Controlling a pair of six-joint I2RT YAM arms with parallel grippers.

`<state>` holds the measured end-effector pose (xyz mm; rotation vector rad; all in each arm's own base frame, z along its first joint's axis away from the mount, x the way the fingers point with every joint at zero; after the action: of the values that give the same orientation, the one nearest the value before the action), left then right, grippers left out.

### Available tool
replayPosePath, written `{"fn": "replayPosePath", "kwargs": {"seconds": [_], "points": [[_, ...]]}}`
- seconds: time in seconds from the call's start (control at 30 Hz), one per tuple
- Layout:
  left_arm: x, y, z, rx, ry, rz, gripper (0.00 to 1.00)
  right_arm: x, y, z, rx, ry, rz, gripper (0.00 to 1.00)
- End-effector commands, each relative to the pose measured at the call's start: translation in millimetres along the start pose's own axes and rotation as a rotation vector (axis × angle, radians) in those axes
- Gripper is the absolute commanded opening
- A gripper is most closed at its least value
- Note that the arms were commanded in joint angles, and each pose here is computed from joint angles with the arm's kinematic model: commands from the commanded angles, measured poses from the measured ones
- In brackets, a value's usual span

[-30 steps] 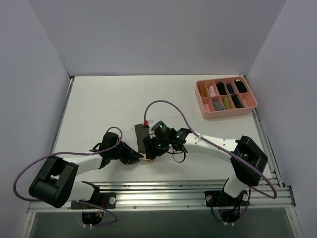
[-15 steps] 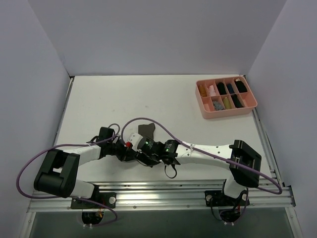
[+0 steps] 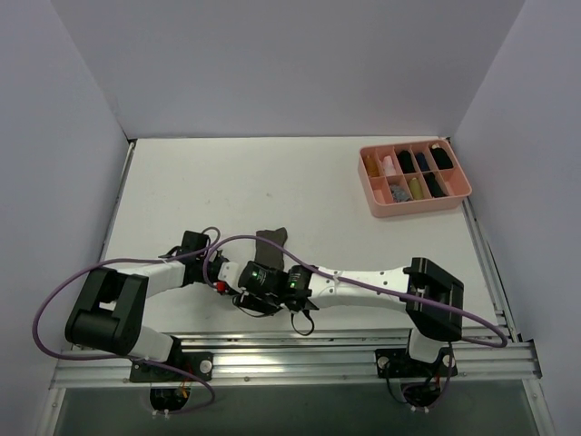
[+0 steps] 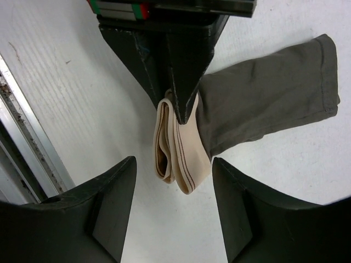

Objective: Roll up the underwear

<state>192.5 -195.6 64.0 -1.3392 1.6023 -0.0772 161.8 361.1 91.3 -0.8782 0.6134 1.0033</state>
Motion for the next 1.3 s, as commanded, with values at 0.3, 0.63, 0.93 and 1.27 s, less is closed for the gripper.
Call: {"fn": "replayPosePath", "kwargs": {"seconds": [0.3,0.63,0.93,1.27], "points": [[-6.7,-8.4,-1.9,-0.026,0.038,-0.004,0.02,16.5,12.0,0.9,-0.057,-0.001,0.018,0.51],[-9.3,-11.8,-1.2,-0.019,0.045,0.015,0.02,28.6,5.6,-5.2,-0.058,0.011,-0.057,0.35],[-14.4,-21.2,7.0,-0.005,0.043,0.007,0.08,39.0,5.9,-12.6,0.037,0.014,-0.020,0.00],[-52.9,-45.8,50.6,0.080,-0.094,0.111,0.40,31.8,8.5,-9.3,0.268,0.041,0.202,0.00]]}}
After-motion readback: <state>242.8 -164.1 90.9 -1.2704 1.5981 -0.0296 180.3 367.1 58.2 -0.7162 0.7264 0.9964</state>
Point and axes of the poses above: each gripper's point midway between its finger pads, its own x axis out along the fingers, its own y axis along the line the jaws close on, z = x × y, the point moved 2 cm from there along -x, back along the fingers, and after that the axes turned 3 degrees about -x, right-handed, at the moved point
